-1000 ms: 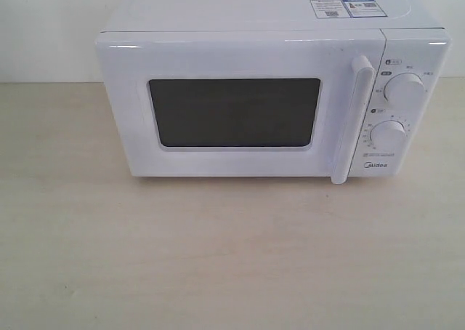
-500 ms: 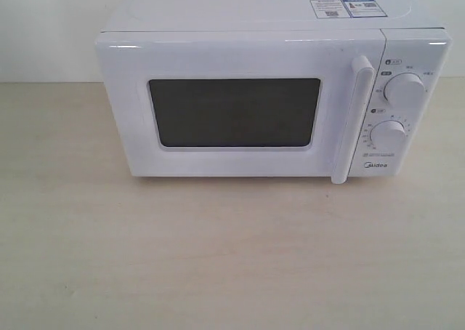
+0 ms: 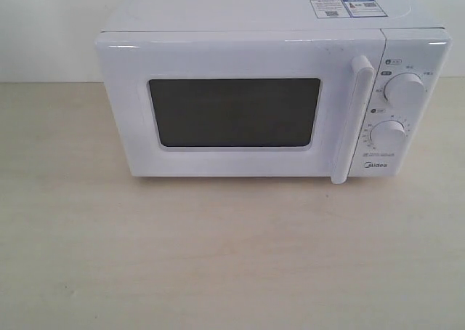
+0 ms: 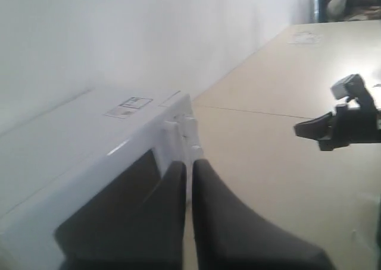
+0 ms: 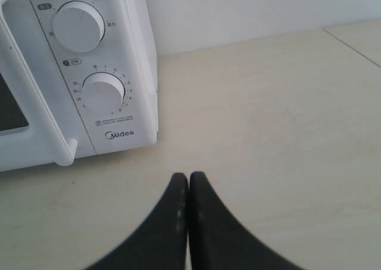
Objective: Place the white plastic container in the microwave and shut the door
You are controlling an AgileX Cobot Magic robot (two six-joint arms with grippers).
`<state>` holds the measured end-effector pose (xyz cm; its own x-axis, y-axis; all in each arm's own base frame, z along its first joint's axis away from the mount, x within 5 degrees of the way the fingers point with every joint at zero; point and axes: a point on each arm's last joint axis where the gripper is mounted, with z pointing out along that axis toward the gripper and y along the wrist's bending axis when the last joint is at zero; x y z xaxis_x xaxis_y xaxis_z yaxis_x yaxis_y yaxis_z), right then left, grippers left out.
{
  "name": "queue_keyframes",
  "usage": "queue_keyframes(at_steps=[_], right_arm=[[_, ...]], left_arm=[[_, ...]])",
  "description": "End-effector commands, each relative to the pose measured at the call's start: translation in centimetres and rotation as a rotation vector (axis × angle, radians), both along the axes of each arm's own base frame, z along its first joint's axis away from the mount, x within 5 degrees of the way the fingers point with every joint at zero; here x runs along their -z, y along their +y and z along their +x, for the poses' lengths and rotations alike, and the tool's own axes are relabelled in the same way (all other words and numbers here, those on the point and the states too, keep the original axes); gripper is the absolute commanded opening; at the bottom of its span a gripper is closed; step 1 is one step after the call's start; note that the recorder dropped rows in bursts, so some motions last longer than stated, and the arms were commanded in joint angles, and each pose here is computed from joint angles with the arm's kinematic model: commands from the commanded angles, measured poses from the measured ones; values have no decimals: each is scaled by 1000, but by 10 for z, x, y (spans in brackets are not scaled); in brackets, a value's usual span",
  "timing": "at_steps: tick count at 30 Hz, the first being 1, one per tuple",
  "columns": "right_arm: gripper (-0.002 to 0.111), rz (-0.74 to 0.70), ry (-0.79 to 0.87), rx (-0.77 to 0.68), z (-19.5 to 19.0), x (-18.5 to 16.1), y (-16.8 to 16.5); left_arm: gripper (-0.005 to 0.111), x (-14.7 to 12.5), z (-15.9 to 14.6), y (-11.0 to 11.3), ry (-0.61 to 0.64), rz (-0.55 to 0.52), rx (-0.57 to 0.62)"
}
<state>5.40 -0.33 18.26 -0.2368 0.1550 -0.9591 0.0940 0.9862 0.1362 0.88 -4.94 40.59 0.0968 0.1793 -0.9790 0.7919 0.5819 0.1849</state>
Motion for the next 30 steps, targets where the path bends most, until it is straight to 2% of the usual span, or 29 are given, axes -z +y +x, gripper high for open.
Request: queue_keyframes(at_steps=[1,4,8,13,16,22,26,30], right_arm=[[0,-2,-8,4,0,-1,0],[0,0,-9,4,0,-1,0],[0,2,-9,5,0,-1,0],[0,2,-16,5,0,-1,0],[0,2,-15,5,0,-1,0],[0,2,-15,5,0,-1,0],[0,2,-15,5,0,-1,0],[0,2,-15,5,0,-1,0]], left_arm=[[4,-14,-26,25,-94,-45,-138],[4,-16,-55,45,-161,-107,-259],[4,-3,-95,69,-261,-149,-448],[4,8,-100,71,-151,-26,-671],[4,14,-92,68,-125,-4,-738],[4,30,-60,63,-159,11,-764],[4,49,-31,61,-230,43,-806],[4,79,-4,56,-222,84,-829]])
